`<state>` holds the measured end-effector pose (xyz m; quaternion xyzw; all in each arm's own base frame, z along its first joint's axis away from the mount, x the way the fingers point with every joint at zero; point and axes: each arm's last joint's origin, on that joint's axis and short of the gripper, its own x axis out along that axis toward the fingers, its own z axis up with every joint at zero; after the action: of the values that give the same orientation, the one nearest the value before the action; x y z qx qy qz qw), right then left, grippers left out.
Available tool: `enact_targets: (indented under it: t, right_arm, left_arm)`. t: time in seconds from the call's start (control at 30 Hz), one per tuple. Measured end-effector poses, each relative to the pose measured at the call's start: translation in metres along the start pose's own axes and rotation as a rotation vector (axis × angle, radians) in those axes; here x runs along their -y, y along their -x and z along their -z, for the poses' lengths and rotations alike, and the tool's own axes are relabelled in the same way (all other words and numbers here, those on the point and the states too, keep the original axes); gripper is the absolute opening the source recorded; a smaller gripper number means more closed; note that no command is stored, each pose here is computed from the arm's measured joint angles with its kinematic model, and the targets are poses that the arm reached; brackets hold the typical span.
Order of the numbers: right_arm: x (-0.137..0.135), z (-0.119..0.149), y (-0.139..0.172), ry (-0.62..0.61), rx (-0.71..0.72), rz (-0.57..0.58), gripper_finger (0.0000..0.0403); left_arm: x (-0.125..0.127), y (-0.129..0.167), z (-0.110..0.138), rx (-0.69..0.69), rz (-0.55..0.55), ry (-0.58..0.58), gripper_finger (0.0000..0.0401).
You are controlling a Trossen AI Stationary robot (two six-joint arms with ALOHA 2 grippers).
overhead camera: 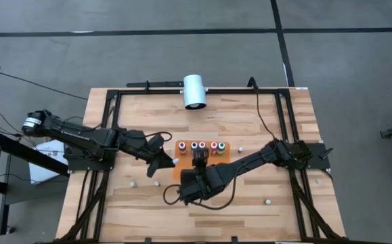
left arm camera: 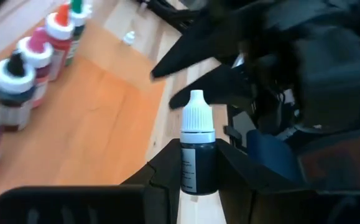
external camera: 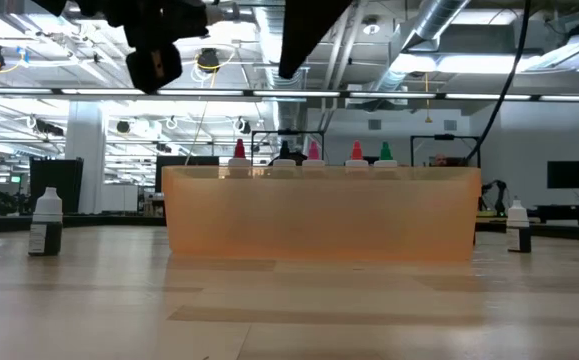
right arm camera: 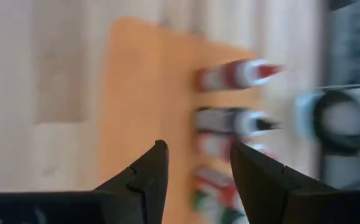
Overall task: Pick & Place food coloring
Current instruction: Put the small black food coloring into the orange bin
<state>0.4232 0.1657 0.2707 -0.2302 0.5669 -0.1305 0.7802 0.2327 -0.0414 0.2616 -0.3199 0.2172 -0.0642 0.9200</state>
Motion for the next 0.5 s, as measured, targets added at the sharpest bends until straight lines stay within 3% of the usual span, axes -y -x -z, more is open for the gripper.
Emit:
enact_targets:
  t: [0.2,0.5]
  right_arm:
    - [0.007,-0.003,-0.009,-0.035,-0.05,-0.235,0.0163]
    - [0.019,-0.003,-0.017,-0.068,-0.076,-0.229,0.0151]
  left_arm:
    - [-0.002,-0.017,0.01,-0.043,-0.032,-0.054,0.0073]
    - [-0.004,-0.02,0.011,-0.046,-0.046,-0.075,0.0073]
